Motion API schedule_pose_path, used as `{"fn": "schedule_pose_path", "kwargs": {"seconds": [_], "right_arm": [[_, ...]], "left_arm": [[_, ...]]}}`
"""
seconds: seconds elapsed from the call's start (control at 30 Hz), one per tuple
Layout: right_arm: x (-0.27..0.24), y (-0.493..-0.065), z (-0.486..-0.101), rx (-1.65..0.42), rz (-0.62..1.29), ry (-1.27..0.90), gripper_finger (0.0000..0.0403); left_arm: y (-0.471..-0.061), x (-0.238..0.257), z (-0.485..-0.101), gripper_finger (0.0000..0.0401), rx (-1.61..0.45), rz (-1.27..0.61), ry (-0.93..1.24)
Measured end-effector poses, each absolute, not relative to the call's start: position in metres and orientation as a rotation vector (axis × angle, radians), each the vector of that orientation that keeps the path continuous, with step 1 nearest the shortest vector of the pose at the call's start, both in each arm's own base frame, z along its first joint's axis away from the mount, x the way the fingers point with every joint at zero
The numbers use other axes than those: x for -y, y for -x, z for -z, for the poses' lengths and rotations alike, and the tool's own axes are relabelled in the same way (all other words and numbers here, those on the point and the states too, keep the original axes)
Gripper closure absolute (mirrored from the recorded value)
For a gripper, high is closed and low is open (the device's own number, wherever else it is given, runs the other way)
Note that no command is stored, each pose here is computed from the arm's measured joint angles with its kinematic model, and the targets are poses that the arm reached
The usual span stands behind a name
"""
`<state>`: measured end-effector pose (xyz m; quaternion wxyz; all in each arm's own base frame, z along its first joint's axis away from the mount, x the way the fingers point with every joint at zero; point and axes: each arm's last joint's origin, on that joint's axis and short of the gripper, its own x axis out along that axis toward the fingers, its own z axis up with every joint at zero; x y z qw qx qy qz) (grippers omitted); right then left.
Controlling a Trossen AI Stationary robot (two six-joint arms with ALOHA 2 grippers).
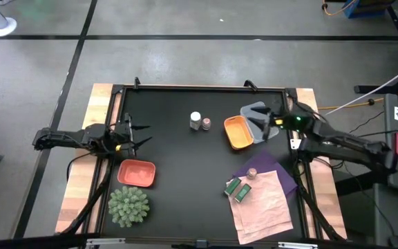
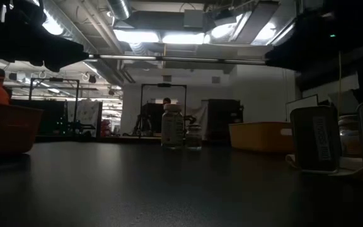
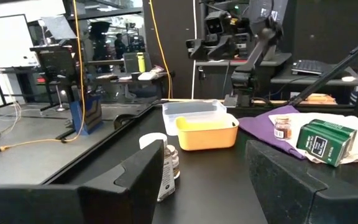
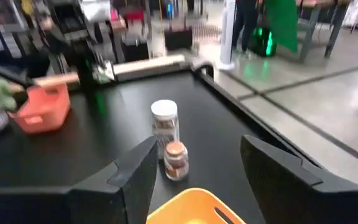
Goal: Sort spices by type
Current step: Put the top brown seasoning bottle into the transparent bin
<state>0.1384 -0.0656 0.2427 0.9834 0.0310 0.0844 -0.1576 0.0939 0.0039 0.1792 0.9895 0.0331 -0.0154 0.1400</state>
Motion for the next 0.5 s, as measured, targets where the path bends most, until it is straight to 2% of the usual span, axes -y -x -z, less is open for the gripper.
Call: {"fn": "schedule_pose_path", "kwargs": {"seconds": [0.27,0.5], "right_arm": [[0.095,-0.198,-0.256,-0.336,0.277,-0.022,0.0173],[0.121,-0.250,-0.249,-0.448,0.234,-0.013,0.0173]], "left_arm": [[-0.094,-0.004,-0.179,0.0184,0.034,-0.282,-0.043],[-0.094,-0.004,-0.178,0.0184,0.020,-0.281,-0.046]]}}
